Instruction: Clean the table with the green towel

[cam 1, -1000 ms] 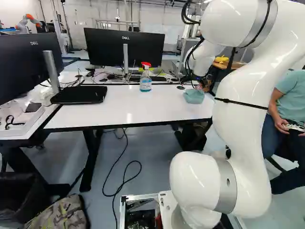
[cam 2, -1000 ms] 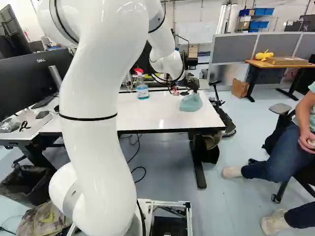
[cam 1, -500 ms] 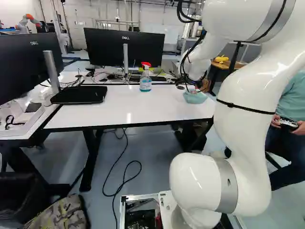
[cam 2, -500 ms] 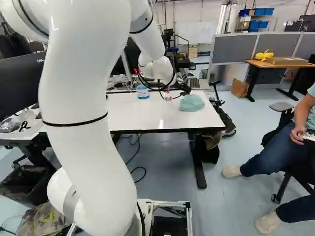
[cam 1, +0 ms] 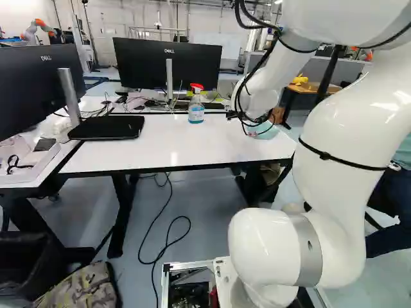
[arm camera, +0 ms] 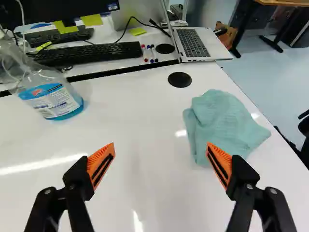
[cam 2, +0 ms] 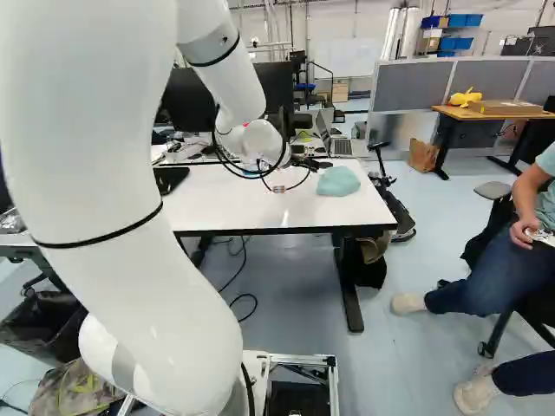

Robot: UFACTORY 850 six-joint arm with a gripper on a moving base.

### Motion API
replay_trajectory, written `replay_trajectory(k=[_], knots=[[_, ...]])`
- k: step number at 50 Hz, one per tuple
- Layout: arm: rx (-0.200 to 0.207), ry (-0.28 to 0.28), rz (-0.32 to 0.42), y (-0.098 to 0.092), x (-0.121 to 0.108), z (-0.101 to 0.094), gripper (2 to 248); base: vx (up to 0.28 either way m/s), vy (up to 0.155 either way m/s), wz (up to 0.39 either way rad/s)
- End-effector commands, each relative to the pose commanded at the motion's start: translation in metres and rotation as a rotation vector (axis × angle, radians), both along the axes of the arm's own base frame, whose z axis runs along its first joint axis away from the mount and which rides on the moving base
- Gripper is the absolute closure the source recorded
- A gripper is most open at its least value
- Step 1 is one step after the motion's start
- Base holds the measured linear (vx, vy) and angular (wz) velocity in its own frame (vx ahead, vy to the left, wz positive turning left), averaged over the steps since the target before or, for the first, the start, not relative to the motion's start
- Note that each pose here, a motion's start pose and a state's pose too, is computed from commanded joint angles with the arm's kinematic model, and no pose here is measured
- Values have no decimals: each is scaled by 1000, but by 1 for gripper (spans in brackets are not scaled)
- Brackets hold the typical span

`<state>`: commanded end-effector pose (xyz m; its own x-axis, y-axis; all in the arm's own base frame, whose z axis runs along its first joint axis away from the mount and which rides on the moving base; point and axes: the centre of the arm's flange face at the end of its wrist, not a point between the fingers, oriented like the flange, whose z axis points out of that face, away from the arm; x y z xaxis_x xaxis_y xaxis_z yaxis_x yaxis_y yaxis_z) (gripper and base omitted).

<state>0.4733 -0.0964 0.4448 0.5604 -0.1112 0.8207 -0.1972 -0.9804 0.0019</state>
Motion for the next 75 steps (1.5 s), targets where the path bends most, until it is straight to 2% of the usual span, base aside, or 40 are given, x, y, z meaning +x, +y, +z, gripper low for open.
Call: replay_trajectory(k=[16,37,58,75], knots=[[-12,-76,55,35,-51,-19,3,0,0,0],[-21,-158,114,65,-111,-42,3,0,0,0],[-25,-218,157,83,-157,-60,3,0,0,0],[-25,-251,180,91,-183,-71,3,0,0,0]])
